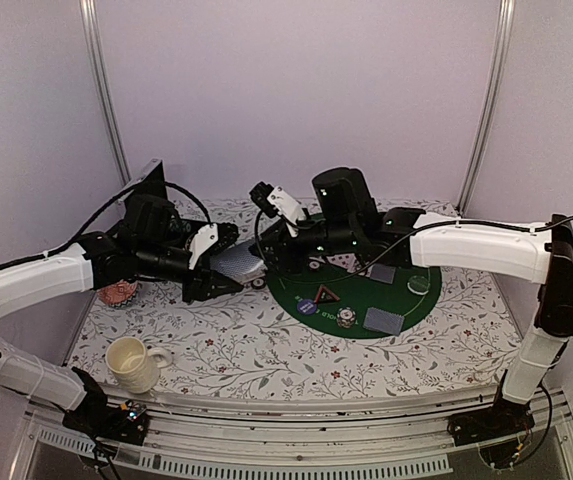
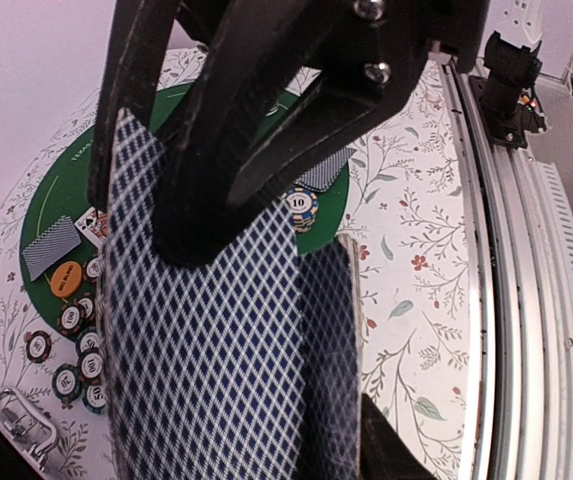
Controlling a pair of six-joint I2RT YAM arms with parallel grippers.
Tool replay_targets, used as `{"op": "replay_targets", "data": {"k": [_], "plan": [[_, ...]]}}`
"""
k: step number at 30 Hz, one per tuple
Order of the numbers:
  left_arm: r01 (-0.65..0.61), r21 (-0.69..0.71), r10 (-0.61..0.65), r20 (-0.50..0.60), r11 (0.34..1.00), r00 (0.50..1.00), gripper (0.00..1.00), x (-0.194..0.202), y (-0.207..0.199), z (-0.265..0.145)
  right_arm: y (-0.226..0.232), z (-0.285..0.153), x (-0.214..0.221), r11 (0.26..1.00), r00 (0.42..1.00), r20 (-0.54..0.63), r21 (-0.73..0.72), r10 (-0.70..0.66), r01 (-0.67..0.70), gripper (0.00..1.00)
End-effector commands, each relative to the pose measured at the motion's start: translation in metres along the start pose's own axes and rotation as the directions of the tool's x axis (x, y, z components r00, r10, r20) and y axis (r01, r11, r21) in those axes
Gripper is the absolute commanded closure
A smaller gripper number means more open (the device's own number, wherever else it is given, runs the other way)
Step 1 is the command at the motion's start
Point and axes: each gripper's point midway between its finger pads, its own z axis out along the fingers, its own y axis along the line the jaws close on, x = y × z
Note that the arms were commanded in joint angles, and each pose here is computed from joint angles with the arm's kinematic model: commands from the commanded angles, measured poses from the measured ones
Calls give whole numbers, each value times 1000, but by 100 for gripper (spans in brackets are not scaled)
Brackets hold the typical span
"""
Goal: Distribute texas hold em gaming equipment
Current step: Pick up the poker card from the face-down deck piles.
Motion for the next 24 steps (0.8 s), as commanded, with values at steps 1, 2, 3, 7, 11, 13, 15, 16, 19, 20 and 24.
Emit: {"op": "replay_targets", "data": {"k": [1,2,3,7,11,13,15,16,19,20,24], "plan": [[-26,11,26,24,1000,999,62,-8,-7,-2,5,-9,-2,1000,999,-31,-13,8,-8,77],[-26,11,25,23,1000,999,62,-7,-7,-2,4,-10,-3,1000,999,-31,-11,11,-12,78],[-26,11,26,24,1000,999,62,-7,-7,-2,5,-11,-4,1000,999,-30,-10,11,-12,80],[-26,11,26,23,1000,999,62,-7,-7,-2,6,-16,-8,1000,1000,-30,-11,7,-8,90],[-24,12,24,22,1000,999,62,-7,-7,-2,7,-22,-9,1000,999,-38,-11,6,-7,94],[-22,12,22,21,1000,1000,62,-6,-6,-2,7,-23,-8,1000,999,-43,-9,5,-5,96],[-23,12,22,21,1000,1000,62,-7,-7,-2,6,-25,-8,1000,999,-51,-5,7,-7,97],[-23,12,22,22,1000,1000,62,-7,-7,-2,6,-26,-7,1000,998,-57,1,8,-8,97],[-23,12,23,21,1000,1000,62,-7,-7,-2,3,-29,-7,1000,997,-72,20,11,-9,97],[-23,12,23,22,1000,1000,62,-7,-7,-2,3,-31,-7,1000,997,-73,22,9,-8,97],[-24,13,24,23,1000,999,62,-7,-7,-2,4,-39,-12,1000,998,-70,22,0,2,97]]}}
